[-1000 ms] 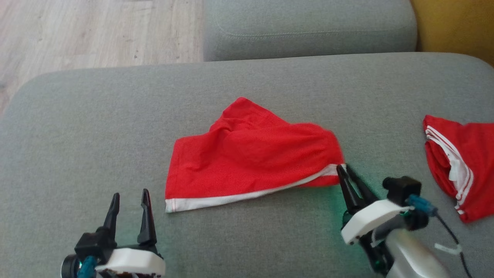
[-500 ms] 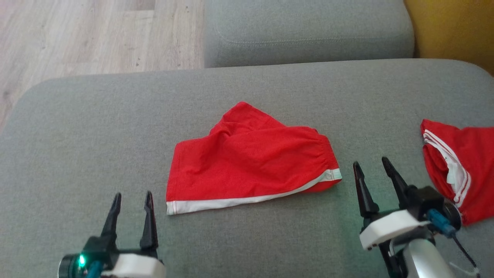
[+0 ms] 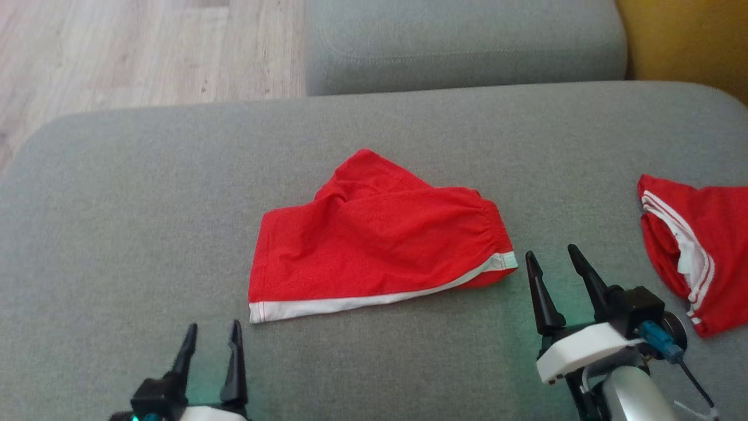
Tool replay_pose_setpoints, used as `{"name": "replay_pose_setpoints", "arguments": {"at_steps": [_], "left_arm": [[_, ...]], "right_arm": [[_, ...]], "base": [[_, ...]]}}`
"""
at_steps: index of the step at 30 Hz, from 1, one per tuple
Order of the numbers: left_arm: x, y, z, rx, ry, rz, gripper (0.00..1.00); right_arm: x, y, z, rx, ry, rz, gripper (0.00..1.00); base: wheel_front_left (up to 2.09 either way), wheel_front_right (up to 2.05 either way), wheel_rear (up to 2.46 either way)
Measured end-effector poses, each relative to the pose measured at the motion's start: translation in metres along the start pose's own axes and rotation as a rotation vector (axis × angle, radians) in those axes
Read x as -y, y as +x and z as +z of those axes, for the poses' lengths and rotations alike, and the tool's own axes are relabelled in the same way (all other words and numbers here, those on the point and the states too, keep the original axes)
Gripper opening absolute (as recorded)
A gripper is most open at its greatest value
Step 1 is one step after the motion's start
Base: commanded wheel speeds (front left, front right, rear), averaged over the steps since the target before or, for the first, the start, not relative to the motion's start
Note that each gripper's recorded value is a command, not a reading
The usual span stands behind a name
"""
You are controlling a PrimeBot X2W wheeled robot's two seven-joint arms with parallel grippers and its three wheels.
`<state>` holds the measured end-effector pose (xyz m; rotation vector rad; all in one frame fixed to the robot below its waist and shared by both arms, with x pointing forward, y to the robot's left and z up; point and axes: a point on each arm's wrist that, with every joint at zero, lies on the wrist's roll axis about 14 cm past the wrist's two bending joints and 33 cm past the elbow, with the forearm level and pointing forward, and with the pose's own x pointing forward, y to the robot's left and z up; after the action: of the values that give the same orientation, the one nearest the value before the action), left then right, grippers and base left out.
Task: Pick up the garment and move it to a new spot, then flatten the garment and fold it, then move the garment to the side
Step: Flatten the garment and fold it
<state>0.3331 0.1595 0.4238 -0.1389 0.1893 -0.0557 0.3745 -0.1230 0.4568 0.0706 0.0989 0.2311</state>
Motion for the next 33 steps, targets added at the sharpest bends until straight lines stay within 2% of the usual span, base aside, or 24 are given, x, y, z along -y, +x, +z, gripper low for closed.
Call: {"name": "replay_pose_setpoints", "arguments": {"at_steps": [6,13,20,28,33], "left_arm": [[0.014,0.013,-0.023,-0.087,-0.093,-0.054,1.0],[0.028,0.032,-0.035,-0.137,-0.147,-0.097,1.0],[0.036,0.031,-0.057,-0.214,-0.169,-0.112,1.0],[0.045,0.044,-0.052,-0.204,-0.181,-0.139,1.0],[0.038,0.049,-0.05,-0.196,-0.186,-0.114,1.0]], "right_arm": [[0.0,0.006,-0.015,-0.046,0.01,0.004,1.0],[0.006,0.018,-0.02,-0.061,0.012,-0.004,1.0],[0.012,0.019,-0.027,-0.079,0.017,-0.02,1.0],[0.014,0.021,-0.03,-0.09,0.017,-0.024,1.0],[0.014,0.02,-0.033,-0.098,0.019,-0.026,1.0]], "base": [[0.0,0.0,0.0],[0.0,0.0,0.0],[0.0,0.0,0.0],[0.0,0.0,0.0],[0.0,0.0,0.0]]}}
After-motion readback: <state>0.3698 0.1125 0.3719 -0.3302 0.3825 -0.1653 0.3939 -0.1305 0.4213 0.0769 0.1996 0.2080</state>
